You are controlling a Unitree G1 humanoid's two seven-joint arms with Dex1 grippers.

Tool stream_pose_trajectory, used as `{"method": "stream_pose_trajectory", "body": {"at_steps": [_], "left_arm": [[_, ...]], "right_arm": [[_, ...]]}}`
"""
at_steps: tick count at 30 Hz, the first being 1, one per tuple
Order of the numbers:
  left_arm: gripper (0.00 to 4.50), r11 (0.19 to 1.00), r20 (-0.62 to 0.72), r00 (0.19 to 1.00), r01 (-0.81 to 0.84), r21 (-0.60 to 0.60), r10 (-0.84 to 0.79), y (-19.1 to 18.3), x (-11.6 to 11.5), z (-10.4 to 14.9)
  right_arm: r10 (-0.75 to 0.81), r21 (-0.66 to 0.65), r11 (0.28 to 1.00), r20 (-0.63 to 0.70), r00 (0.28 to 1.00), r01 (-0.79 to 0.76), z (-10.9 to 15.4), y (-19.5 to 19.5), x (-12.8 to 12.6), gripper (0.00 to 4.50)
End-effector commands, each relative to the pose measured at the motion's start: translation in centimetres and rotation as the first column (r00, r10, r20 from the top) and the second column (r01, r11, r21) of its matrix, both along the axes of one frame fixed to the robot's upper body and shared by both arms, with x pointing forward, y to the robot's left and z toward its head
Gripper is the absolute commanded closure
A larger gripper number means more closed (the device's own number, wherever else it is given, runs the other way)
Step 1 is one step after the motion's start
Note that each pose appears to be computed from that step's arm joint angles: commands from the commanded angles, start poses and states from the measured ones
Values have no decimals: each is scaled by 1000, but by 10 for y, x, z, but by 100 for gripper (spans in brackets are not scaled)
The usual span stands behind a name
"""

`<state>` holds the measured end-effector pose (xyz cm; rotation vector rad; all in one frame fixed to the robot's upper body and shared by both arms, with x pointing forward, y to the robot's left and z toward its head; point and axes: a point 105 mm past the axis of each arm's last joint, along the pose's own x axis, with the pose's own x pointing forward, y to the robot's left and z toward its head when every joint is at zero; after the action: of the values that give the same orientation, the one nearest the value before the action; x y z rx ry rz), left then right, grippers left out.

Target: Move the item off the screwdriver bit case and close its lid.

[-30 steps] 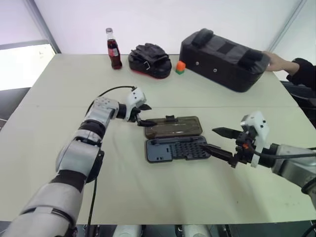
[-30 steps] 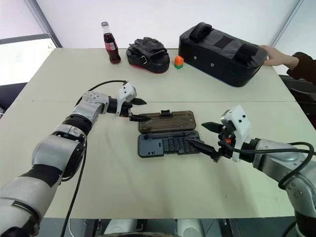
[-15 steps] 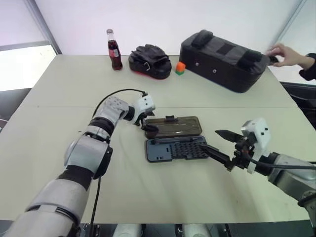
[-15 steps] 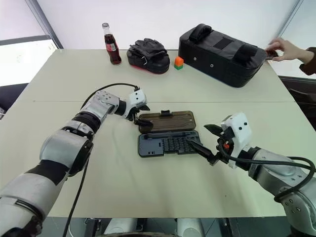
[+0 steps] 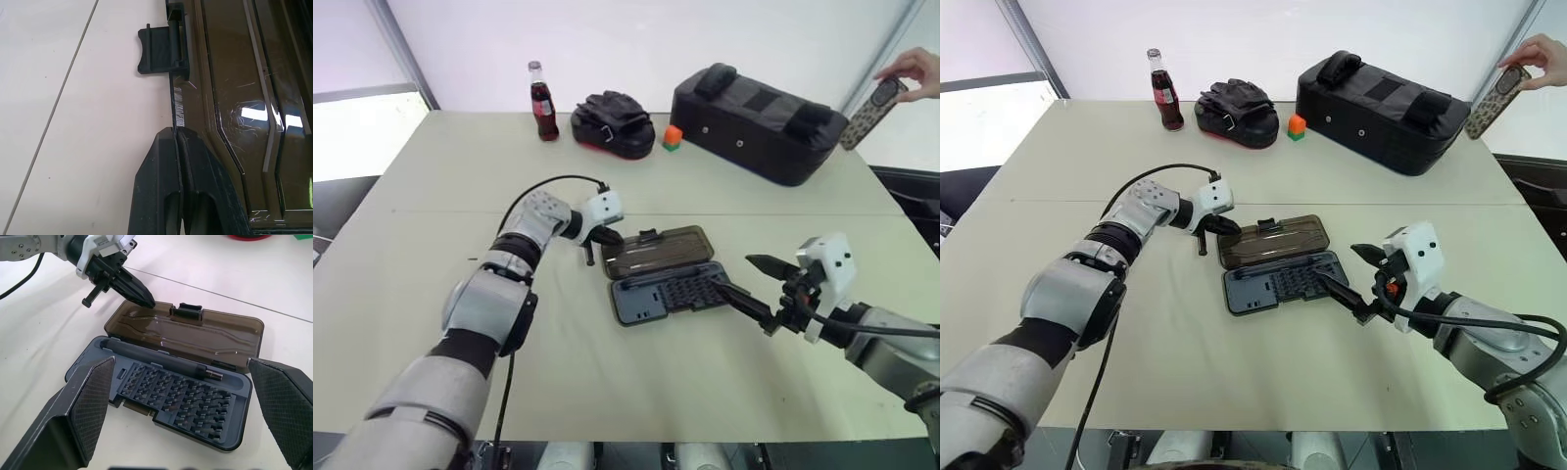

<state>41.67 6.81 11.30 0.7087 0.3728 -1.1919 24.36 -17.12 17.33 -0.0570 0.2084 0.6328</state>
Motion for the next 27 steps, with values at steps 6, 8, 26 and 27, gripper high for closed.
{"method": "stream_pose_trajectory", "body": {"at_steps": [6, 8, 26, 27], "left_arm": [[448, 913, 90, 922, 354, 201, -377, -6, -28, -12], [448, 849, 84, 864, 463, 256, -497, -1, -39, -15], [448, 898, 65, 903, 411, 160, -425, 21, -37, -3], [448, 904, 72, 908, 398, 157, -412, 21, -35, -2]], "right_arm": [[-14, 1, 1000, 54, 998, 14, 11, -2, 1, 0], [-17, 3, 1000, 51, 999, 17, 10, -3, 1, 0], [-9, 10, 1000, 49, 999, 9, 10, -3, 9, 0], [-9, 10, 1000, 49, 999, 8, 10, -3, 9, 0]]}}
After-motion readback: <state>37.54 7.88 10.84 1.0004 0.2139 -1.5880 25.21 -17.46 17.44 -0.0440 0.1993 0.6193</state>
